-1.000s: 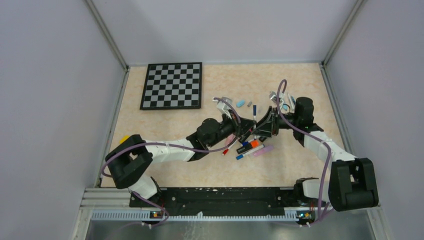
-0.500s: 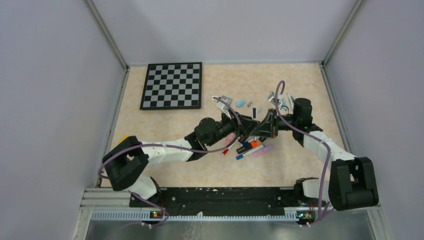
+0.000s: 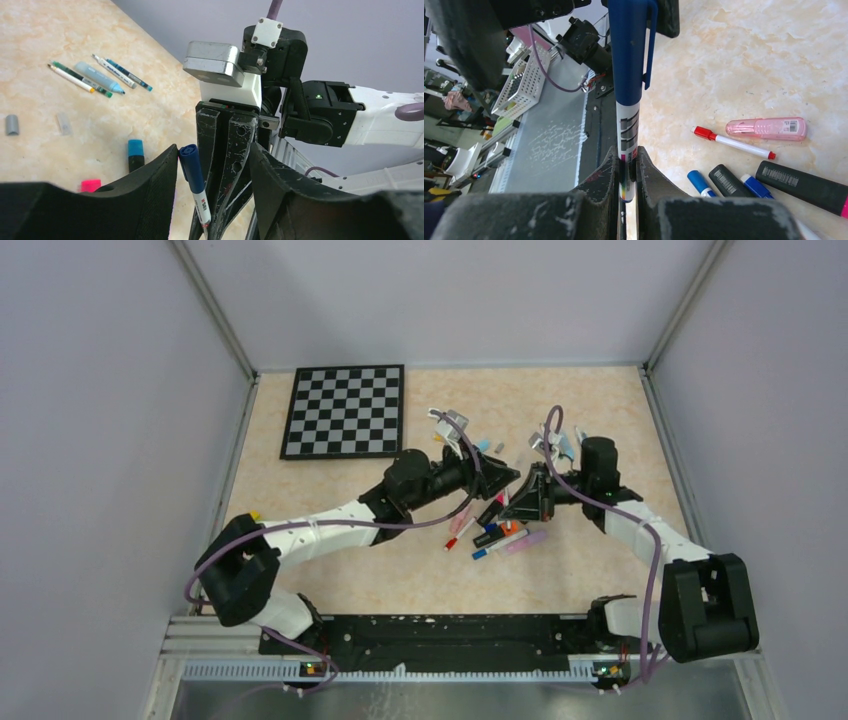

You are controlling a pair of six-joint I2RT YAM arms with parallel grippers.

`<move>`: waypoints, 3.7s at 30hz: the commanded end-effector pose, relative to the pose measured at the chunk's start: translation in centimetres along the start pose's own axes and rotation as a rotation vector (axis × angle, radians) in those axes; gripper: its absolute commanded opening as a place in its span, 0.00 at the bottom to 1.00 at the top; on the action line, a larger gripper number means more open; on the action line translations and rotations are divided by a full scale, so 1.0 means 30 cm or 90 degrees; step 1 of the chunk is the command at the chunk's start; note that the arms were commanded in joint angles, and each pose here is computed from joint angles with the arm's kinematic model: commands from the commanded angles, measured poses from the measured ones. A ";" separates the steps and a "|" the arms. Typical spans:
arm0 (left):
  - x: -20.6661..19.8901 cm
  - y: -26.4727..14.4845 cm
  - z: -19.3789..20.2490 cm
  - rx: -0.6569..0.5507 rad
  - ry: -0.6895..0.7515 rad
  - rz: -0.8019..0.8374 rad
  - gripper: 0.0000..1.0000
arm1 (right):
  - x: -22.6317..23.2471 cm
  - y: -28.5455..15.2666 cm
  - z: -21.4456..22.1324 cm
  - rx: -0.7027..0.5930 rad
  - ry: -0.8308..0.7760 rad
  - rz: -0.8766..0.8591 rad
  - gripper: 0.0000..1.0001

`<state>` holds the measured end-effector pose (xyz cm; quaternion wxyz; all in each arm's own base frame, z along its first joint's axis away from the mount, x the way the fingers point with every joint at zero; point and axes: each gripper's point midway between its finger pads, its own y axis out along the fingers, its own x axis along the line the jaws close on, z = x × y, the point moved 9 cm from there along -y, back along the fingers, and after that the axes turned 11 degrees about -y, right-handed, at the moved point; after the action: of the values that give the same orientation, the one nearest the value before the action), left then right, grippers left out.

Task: Open the pen caps
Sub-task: Pick up the pen from the center of the board, then open the pen cap from the pen, then place the pen cap at the center of the board.

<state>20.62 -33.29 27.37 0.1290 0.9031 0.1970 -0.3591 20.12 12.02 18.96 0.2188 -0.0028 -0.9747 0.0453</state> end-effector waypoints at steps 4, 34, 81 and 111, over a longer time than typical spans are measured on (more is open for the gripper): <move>-0.025 0.034 -0.017 0.024 -0.014 0.009 0.42 | 0.004 0.015 -0.041 0.000 -0.046 -0.023 0.00; -0.031 -0.052 -0.650 -0.377 0.105 -0.060 0.00 | -0.047 0.036 -0.017 0.068 -0.043 0.059 0.00; 0.631 0.653 0.160 0.166 0.093 -0.293 0.13 | -0.198 -0.513 -0.091 0.013 0.016 0.730 0.00; 0.221 0.245 -0.192 -0.010 0.204 -0.194 0.46 | -0.233 -0.587 -0.040 0.072 0.012 0.783 0.00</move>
<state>34.65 -39.33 19.02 -0.0778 0.8749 0.3770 -0.2940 26.25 -4.06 17.98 0.1927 -0.5301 -0.8030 0.1927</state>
